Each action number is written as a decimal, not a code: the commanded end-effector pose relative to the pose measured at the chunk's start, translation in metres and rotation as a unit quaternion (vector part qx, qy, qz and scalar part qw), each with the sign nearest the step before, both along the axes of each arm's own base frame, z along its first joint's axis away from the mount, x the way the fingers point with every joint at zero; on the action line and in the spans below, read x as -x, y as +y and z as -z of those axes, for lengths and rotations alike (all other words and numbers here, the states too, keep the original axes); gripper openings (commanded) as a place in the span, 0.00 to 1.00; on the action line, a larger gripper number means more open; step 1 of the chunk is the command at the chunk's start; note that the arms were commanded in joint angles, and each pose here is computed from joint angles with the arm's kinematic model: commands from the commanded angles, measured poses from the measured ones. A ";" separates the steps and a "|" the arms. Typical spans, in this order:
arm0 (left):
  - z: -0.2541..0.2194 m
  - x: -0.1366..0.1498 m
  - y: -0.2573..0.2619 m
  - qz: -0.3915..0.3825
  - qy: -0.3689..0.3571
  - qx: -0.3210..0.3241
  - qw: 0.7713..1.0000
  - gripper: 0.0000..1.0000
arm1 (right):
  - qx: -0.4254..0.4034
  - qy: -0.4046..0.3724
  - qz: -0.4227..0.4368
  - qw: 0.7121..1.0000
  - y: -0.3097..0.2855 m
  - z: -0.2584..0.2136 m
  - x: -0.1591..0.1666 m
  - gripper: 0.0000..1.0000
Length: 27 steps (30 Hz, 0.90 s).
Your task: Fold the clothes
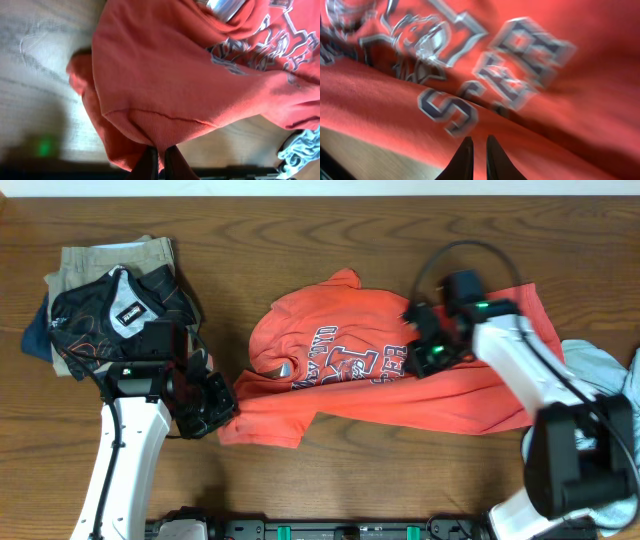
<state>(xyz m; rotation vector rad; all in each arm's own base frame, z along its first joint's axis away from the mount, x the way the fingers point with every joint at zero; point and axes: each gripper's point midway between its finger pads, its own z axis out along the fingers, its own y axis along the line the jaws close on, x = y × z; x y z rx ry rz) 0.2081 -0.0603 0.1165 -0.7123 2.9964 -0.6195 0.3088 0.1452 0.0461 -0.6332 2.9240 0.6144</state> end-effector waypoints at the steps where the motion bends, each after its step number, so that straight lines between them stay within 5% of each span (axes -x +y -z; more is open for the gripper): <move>1: 0.001 0.005 0.002 0.005 0.008 -0.003 1.000 0.06 | -0.002 0.016 -0.048 0.999 0.023 0.020 0.010 0.09; 12: 0.017 0.023 0.001 0.005 0.044 -0.002 0.999 0.06 | 0.025 0.006 -0.046 0.999 0.050 0.080 -0.007 0.14; 21: 0.024 -0.036 0.003 0.005 -0.089 -0.006 0.996 0.06 | 0.006 -0.131 0.087 0.988 0.056 0.080 -0.096 0.21; 27: 0.025 -0.065 0.004 0.004 -0.136 -0.009 0.991 0.06 | 0.003 -0.200 0.131 0.971 0.048 0.038 -0.155 0.46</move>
